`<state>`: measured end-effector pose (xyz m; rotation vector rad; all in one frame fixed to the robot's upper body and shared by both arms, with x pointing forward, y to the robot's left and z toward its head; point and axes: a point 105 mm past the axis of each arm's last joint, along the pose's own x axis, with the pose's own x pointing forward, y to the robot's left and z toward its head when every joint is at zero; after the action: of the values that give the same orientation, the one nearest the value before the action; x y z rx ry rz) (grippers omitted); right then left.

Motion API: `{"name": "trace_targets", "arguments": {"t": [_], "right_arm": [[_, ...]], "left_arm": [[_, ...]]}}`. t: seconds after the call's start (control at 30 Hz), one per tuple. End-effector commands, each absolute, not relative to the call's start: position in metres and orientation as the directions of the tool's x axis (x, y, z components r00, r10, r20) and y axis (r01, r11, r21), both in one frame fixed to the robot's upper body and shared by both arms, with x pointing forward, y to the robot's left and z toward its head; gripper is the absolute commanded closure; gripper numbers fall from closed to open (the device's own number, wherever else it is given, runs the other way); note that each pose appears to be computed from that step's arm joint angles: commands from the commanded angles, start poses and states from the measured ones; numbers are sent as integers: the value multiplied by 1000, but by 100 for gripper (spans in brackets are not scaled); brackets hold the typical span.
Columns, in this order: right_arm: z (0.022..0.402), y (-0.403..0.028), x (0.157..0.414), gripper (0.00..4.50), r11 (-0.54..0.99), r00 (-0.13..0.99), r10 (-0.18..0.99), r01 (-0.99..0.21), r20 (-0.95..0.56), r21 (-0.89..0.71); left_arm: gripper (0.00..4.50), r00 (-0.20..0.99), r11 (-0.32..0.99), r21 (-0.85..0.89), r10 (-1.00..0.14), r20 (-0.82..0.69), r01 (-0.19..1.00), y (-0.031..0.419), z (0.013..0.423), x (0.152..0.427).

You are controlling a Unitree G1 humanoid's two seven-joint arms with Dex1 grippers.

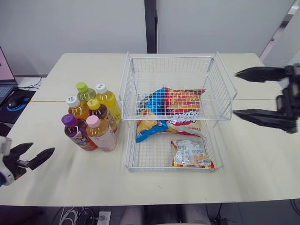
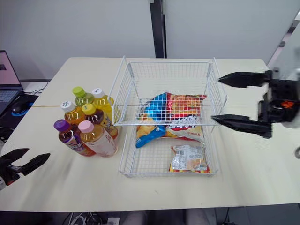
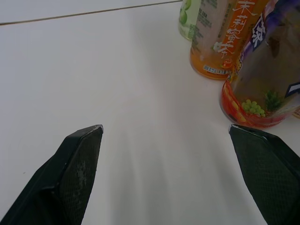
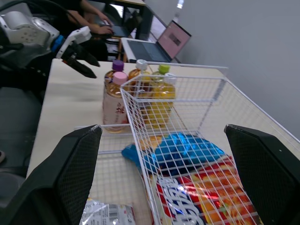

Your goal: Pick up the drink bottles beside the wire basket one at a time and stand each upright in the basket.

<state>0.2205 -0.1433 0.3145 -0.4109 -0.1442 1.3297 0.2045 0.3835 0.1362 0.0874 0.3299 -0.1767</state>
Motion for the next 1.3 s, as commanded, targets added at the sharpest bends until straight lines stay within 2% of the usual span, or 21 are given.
{"name": "trace_targets", "arguments": {"t": [0.03,0.3,0.53,0.73,0.9,1.3], "right_arm": [[310,-120,224,0,114,169,978,-922,-119,-370],[300,-91,233,0,23,78,986,-939,-147,-342],[290,-95,227,0,-54,6,985,-940,-173,-337],[290,-98,225,0,-80,-17,983,-935,-181,-345],[283,-102,224,0,-93,-19,978,-932,-210,-352],[290,-91,220,0,-121,-44,976,-926,-215,-359]], "left_arm": [[4,945,980,80,-150,-290,180,381,152,195],[4,950,979,86,-158,-268,187,364,164,180],[4,941,964,74,-232,-246,257,343,182,176],[4,936,941,69,-319,-149,332,326,217,189],[4,920,919,69,-383,-87,389,311,230,198],[4,936,934,86,-351,18,348,294,217,221]]}}
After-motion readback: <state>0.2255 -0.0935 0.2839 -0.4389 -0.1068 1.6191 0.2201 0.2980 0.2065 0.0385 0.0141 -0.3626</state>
